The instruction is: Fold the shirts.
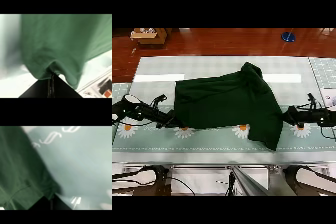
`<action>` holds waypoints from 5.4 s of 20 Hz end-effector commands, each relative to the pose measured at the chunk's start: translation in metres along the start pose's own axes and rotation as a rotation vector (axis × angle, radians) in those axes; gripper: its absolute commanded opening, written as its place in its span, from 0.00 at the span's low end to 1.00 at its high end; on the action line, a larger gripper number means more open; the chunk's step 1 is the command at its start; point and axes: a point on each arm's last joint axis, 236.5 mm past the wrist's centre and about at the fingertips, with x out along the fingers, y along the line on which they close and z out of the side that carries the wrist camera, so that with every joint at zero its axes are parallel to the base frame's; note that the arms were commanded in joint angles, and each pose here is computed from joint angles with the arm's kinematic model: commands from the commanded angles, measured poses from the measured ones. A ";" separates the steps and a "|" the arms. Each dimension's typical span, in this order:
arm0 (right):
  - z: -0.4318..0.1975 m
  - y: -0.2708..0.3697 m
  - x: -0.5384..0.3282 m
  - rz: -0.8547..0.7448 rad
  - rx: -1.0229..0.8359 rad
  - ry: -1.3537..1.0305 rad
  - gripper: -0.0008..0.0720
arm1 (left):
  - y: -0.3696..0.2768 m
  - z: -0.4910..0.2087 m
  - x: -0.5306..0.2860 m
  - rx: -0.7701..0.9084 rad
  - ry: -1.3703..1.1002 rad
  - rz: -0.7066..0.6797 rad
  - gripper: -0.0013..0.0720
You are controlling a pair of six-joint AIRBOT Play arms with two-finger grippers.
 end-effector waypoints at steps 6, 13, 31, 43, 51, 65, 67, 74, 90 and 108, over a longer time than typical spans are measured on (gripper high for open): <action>0.067 0.148 -0.112 0.180 -0.362 -0.307 0.05 | -0.116 0.063 -0.140 0.351 -0.384 -0.063 0.05; 0.017 0.327 -0.397 0.191 -0.776 -1.011 0.05 | -0.335 -0.049 -0.402 0.883 -1.184 -0.033 0.05; -0.143 0.273 -0.530 -0.317 -0.710 -1.274 0.05 | -0.276 -0.242 -0.418 0.699 -1.323 0.478 0.04; 0.108 0.205 -0.309 -0.222 -0.493 -0.441 0.05 | -0.186 0.000 -0.336 0.482 -0.777 0.361 0.04; 0.195 0.190 -0.180 -0.256 -0.486 -0.317 0.05 | -0.138 0.143 -0.221 0.428 -0.506 0.309 0.04; 0.283 0.179 -0.067 -0.244 -0.497 -0.431 0.05 | -0.115 0.305 -0.163 0.492 -0.810 0.329 0.05; 0.290 0.169 -0.060 -0.284 -0.509 -0.438 0.05 | -0.105 0.319 -0.156 0.478 -0.837 0.335 0.04; 0.287 0.128 -0.025 -0.358 -0.479 -0.332 0.05 | -0.113 0.351 -0.142 0.524 -0.952 0.354 0.04; 0.163 0.077 -0.044 -0.537 -0.361 0.190 0.05 | -0.091 0.256 -0.088 0.431 -0.370 0.312 0.05; 0.079 0.005 -0.121 -0.322 -0.182 0.169 0.68 | -0.015 0.112 -0.144 0.121 -0.017 0.131 0.74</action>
